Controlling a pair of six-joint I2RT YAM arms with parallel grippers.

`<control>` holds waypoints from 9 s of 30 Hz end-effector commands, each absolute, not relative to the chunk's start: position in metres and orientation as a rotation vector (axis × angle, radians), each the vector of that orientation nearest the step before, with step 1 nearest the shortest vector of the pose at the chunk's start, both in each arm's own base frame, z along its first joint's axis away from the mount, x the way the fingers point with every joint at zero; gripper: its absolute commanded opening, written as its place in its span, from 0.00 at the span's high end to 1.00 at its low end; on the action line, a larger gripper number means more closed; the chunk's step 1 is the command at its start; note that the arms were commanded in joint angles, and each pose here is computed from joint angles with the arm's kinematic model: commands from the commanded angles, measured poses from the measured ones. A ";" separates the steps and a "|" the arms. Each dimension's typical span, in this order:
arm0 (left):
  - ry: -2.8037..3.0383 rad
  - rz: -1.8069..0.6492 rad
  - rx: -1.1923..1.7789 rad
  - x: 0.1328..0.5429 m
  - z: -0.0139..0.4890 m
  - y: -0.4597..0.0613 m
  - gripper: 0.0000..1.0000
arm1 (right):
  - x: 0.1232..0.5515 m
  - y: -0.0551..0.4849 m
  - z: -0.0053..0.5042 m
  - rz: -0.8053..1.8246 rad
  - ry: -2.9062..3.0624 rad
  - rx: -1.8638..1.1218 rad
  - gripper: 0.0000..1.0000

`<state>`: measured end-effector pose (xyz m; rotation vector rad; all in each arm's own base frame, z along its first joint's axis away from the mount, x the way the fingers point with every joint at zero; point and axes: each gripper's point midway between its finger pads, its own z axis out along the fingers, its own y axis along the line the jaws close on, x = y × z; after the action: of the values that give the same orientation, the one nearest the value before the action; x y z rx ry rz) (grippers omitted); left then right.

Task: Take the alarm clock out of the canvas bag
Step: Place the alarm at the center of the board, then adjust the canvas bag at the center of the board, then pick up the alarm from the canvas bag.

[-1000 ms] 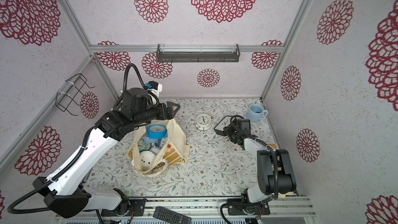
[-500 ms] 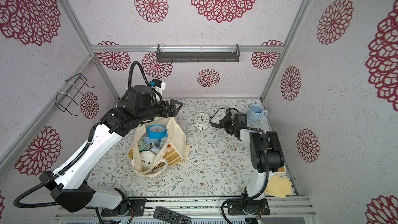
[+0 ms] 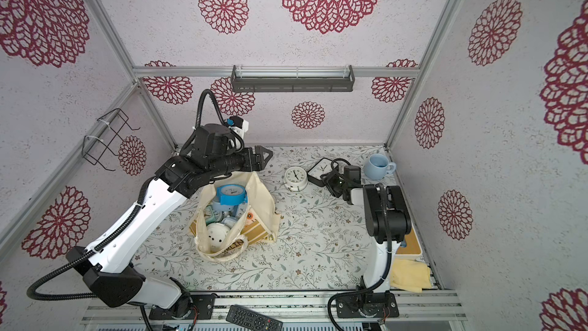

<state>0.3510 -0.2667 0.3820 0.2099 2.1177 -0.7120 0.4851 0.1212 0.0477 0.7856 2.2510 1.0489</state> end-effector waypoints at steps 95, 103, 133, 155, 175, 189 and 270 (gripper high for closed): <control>2.318 -0.557 -0.926 0.191 0.215 -0.084 1.00 | 0.289 0.471 0.178 0.985 2.302 1.431 0.19; 2.330 -0.573 -0.965 0.182 0.196 -0.082 1.00 | 0.287 0.489 0.235 1.115 2.249 1.369 0.18; 2.349 -0.537 -0.957 0.172 0.198 -0.073 1.00 | 0.348 0.467 0.104 1.130 2.019 1.655 0.35; 2.341 -0.521 -0.983 0.166 0.196 -0.066 1.00 | 0.374 0.409 0.127 1.235 1.718 1.751 0.59; 2.327 -0.516 -0.980 0.163 0.199 -0.061 1.00 | 0.372 0.380 0.088 1.092 1.741 1.806 0.70; 2.321 -0.483 -0.947 0.170 0.206 -0.061 1.00 | 0.373 0.383 0.113 1.126 1.871 1.600 0.86; 2.672 -0.291 -0.565 0.142 0.165 -0.086 1.00 | 0.389 0.318 0.116 0.743 2.048 0.679 0.20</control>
<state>0.1754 -0.1143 0.1886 -0.6060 2.5149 -0.5022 0.3297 0.4071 0.1481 0.8456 2.1509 1.3287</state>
